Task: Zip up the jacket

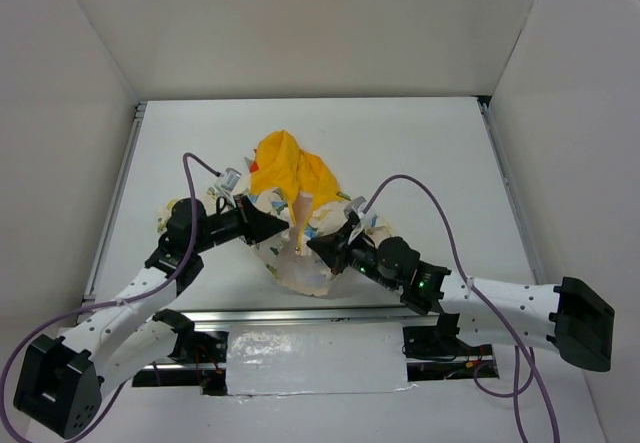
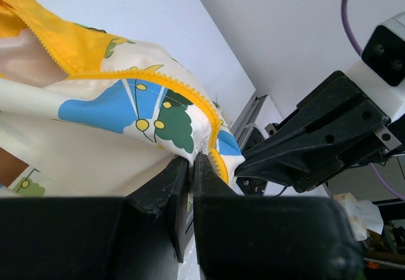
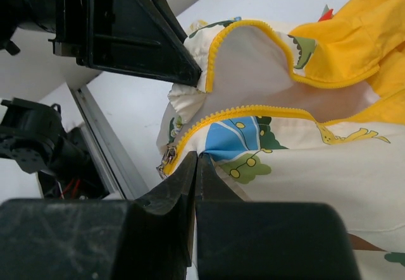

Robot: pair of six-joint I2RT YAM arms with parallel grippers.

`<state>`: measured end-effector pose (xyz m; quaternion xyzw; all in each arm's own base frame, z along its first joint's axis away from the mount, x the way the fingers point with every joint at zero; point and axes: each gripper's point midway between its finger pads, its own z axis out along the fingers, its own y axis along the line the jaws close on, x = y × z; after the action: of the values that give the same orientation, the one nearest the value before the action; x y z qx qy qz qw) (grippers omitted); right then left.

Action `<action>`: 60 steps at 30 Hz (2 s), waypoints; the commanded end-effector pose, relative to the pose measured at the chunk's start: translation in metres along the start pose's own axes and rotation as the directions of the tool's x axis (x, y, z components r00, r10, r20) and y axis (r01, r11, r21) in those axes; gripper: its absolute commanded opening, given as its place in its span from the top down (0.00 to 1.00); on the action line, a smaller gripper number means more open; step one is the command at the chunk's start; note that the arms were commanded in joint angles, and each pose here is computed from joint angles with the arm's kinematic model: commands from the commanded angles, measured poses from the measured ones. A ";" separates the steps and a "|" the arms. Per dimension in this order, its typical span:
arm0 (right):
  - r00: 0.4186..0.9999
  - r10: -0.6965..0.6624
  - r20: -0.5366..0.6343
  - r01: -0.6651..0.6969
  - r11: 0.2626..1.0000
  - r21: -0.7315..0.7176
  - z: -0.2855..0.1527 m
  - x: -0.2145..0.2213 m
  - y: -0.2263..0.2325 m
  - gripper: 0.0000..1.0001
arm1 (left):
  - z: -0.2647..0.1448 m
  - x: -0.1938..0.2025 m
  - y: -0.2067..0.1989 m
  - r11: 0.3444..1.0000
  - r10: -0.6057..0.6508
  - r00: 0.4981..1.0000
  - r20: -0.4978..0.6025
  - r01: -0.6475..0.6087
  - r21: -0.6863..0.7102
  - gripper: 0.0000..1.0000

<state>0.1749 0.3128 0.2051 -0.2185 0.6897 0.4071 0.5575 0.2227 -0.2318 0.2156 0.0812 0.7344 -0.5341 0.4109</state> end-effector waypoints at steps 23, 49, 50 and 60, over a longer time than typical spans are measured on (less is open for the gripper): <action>0.975 0.083 0.205 -0.092 0.995 0.035 0.002 -0.033 -0.015 1.00 | -0.006 0.003 -0.018 0.994 0.027 0.999 0.026 -0.029 0.104 1.00; 0.969 0.080 0.234 -0.086 0.996 0.013 0.009 -0.038 -0.012 1.00 | -0.006 0.007 -0.018 0.993 -0.004 1.000 0.027 0.001 0.117 1.00; 0.968 0.081 0.236 -0.086 0.996 0.010 0.010 -0.038 -0.012 1.00 | -0.006 0.008 -0.017 0.993 -0.007 1.000 0.026 0.004 0.115 1.00; 0.969 0.067 0.238 -0.077 0.997 0.032 0.012 -0.039 -0.016 1.00 | -0.008 0.011 -0.017 0.993 -0.009 1.000 0.020 0.007 0.118 1.00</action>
<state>0.1987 0.3083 0.2102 -0.1492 0.6651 0.4247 0.5959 0.2070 -0.2326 0.1996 0.0682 0.7284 -0.5611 0.3874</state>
